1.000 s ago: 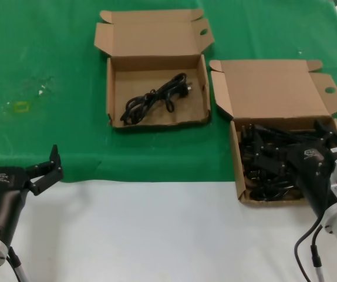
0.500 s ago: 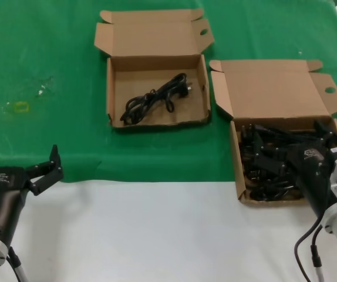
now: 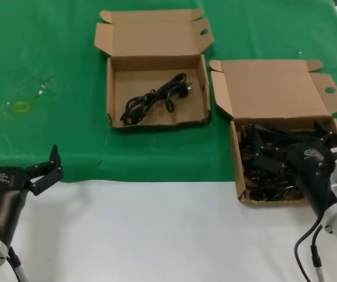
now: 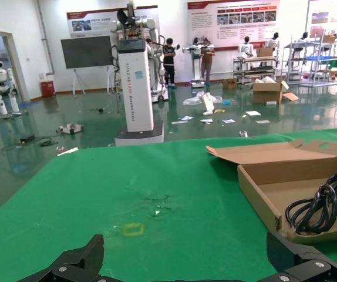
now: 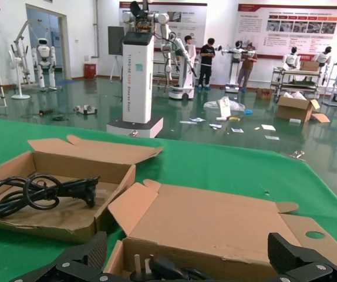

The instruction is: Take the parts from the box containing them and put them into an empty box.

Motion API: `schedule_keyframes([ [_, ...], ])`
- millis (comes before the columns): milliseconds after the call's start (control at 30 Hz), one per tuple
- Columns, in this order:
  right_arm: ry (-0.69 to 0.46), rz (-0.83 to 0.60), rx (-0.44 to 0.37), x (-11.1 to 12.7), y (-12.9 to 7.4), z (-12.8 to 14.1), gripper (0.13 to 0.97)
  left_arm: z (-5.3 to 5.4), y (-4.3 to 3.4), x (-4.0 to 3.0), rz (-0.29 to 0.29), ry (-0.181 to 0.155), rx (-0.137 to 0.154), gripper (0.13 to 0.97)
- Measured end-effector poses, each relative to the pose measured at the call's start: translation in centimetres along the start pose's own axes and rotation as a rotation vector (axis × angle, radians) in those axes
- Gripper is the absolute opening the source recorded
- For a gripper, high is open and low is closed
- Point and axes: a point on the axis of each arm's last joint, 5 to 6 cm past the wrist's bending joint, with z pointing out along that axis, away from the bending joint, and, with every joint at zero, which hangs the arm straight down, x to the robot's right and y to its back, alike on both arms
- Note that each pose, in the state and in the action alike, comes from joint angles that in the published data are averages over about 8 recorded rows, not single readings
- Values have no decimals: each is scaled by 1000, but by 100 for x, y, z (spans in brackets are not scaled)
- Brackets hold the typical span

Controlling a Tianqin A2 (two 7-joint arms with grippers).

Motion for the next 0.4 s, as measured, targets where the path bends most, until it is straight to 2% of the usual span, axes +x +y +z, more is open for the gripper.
schedule_keyframes([
  [400,0,0,0,0,0,0,966,0,0,0,0,0,0,966],
])
